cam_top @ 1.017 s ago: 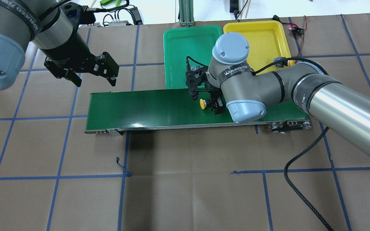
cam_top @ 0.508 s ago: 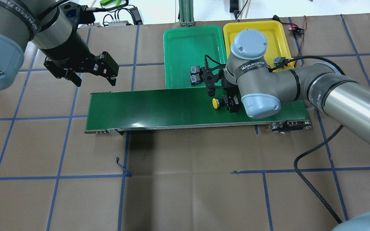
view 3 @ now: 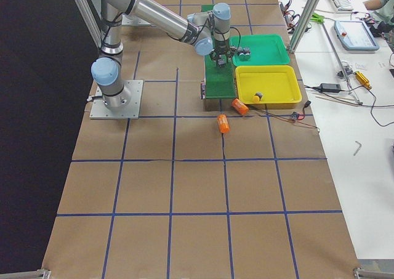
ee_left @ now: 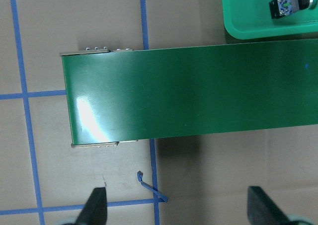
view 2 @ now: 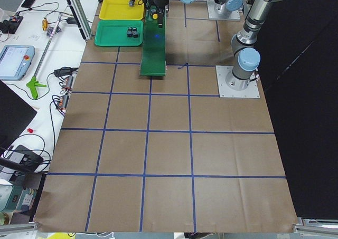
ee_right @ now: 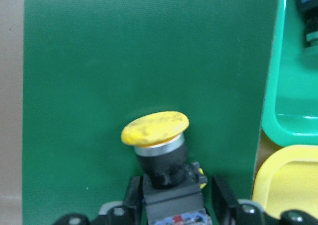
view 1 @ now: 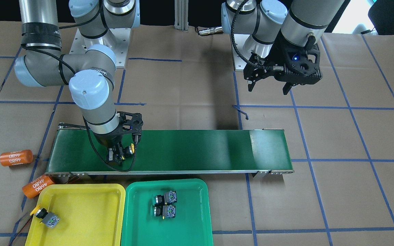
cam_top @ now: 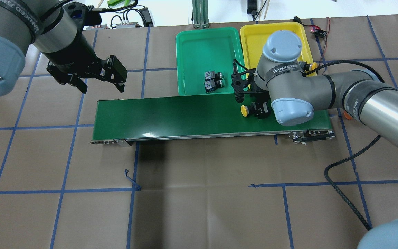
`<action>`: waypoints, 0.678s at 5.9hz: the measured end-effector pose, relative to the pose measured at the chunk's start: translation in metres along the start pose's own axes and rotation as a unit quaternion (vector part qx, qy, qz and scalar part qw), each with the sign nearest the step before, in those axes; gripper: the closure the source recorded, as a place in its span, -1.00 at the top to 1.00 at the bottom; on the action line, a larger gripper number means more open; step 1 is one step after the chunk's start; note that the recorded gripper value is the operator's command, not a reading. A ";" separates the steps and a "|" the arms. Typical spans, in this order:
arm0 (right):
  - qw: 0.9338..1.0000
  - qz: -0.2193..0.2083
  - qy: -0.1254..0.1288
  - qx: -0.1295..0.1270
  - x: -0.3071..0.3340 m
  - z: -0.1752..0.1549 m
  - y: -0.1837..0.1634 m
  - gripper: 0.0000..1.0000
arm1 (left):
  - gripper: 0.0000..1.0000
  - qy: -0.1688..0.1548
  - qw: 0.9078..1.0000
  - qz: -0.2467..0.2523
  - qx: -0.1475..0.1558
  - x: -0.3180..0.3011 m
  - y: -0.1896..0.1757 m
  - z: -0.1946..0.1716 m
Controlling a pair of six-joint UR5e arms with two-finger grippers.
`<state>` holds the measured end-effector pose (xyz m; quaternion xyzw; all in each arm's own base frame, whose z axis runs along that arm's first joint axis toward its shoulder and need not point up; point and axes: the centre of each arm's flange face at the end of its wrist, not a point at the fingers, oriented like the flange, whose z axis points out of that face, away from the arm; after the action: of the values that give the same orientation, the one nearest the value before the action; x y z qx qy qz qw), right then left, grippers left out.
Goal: Sort buttons by color to trays
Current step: 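Carry yellow-cap button into yellow tray with right gripper and release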
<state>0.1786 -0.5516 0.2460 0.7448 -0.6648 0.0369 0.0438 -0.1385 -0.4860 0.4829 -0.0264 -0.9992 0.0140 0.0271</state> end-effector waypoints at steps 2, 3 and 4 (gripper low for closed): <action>1.000 -0.006 0.007 -0.014 0.005 -0.006 0.019 -0.81 | 0.97 0.000 1.000 0.000 0.001 0.000 -0.002 -0.002; 1.000 -0.007 0.021 -0.018 0.012 -0.019 0.034 -0.81 | 0.97 0.000 1.000 -0.001 0.002 -0.001 -0.003 -0.003; 0.999 -0.006 0.045 -0.023 0.028 -0.039 0.055 -0.80 | 0.97 0.000 1.000 -0.001 0.003 -0.001 -0.003 -0.003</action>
<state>0.1272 -0.5813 0.2892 0.7453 -0.6583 0.0549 0.0906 -0.1375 -0.4891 0.4862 -0.0255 -0.9992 0.0170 0.0272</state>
